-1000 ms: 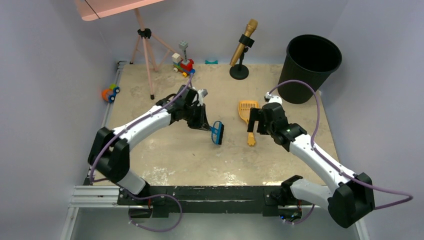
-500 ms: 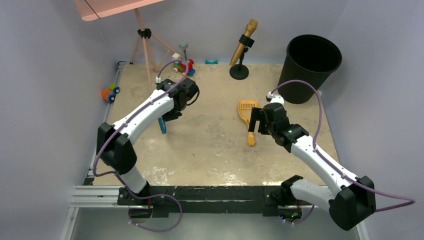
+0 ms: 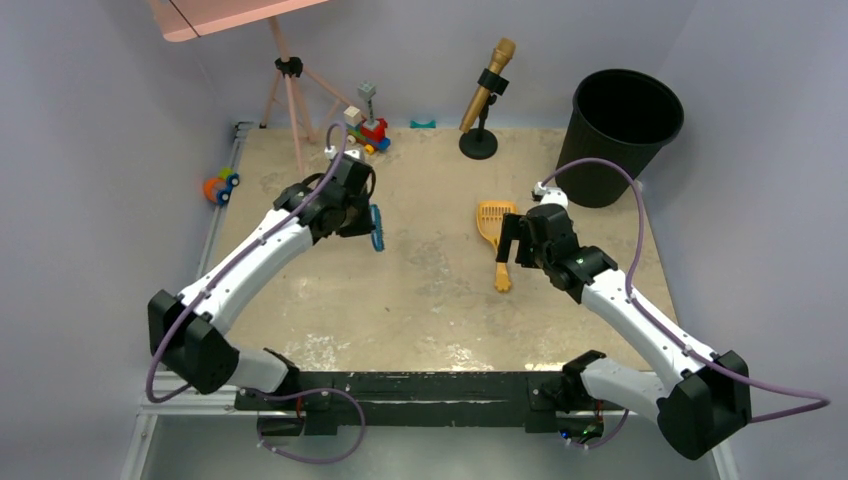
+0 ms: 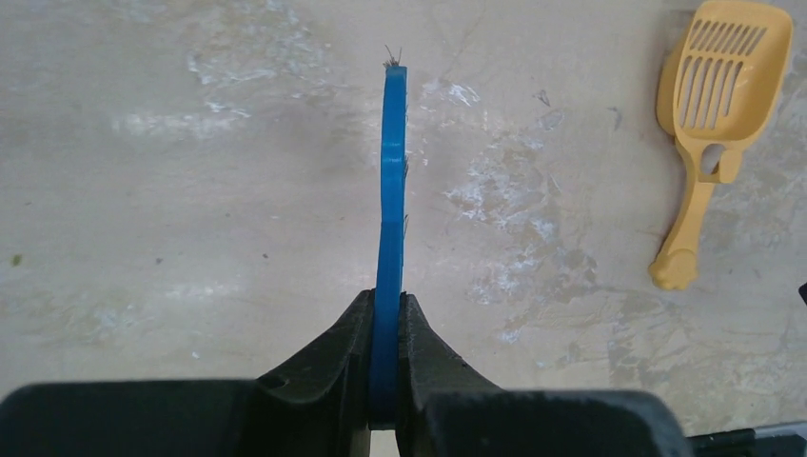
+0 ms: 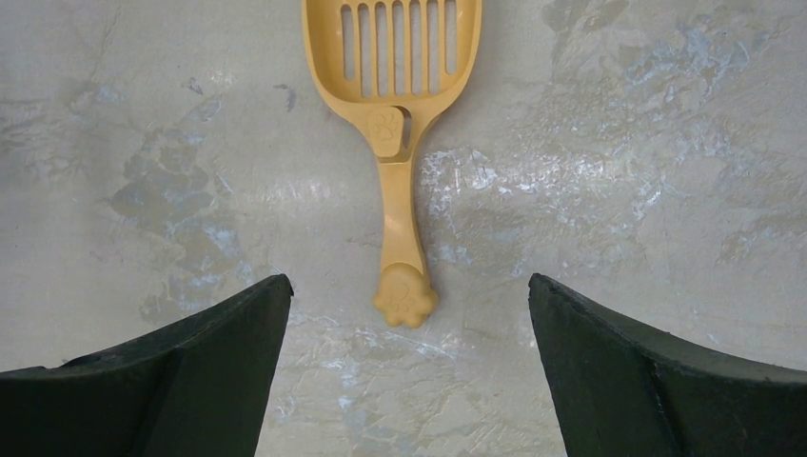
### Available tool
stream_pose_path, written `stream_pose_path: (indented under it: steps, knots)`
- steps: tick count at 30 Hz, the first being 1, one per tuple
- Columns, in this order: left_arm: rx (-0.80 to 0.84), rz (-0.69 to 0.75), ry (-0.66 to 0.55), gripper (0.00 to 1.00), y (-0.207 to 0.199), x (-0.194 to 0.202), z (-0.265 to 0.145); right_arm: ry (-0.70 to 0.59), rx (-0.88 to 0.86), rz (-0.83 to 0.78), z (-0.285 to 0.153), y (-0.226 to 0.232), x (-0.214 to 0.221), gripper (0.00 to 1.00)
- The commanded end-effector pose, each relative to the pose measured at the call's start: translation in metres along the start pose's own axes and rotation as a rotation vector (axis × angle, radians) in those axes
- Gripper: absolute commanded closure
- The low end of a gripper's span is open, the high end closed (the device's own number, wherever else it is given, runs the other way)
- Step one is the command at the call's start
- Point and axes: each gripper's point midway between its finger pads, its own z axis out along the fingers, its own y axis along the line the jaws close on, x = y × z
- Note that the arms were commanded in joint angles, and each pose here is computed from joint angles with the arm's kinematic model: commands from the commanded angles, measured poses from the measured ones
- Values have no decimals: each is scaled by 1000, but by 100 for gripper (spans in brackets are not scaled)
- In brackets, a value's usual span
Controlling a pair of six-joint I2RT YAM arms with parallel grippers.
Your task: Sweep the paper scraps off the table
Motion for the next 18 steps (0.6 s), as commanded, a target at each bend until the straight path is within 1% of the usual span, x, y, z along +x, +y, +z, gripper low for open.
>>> stream_pose_path:
  steps: [1,5,8,9,10,11,13,14,15,18]
  knots:
    - [216,-21,50,85,-40,-5,18,-48,-14,23,-8,5,-18,1]
    - [359,-94,119,88,-62,-3,35,-52,-15,24,-12,4,-19,1]
    - [472,-149,153,88,-80,-4,44,-55,-17,25,-14,4,-19,1]
    - [490,-164,170,83,-83,-2,47,-54,-16,24,-14,3,-18,1]
    - [489,-177,186,69,-83,0,50,-54,-15,26,-15,3,-18,1]
    - [471,-187,194,44,-80,2,52,-53,-14,25,-15,2,-17,1]
    - [439,-190,178,20,-73,3,52,-53,-11,25,-16,1,-16,1]
    - [429,-184,161,6,-69,2,50,-53,-10,25,-17,0,-16,1]
    - [425,-169,136,1,-67,-1,46,-54,-8,26,-18,-1,-16,1]
    - [379,-130,91,1,-54,-6,34,-73,-15,29,-21,0,-20,1]
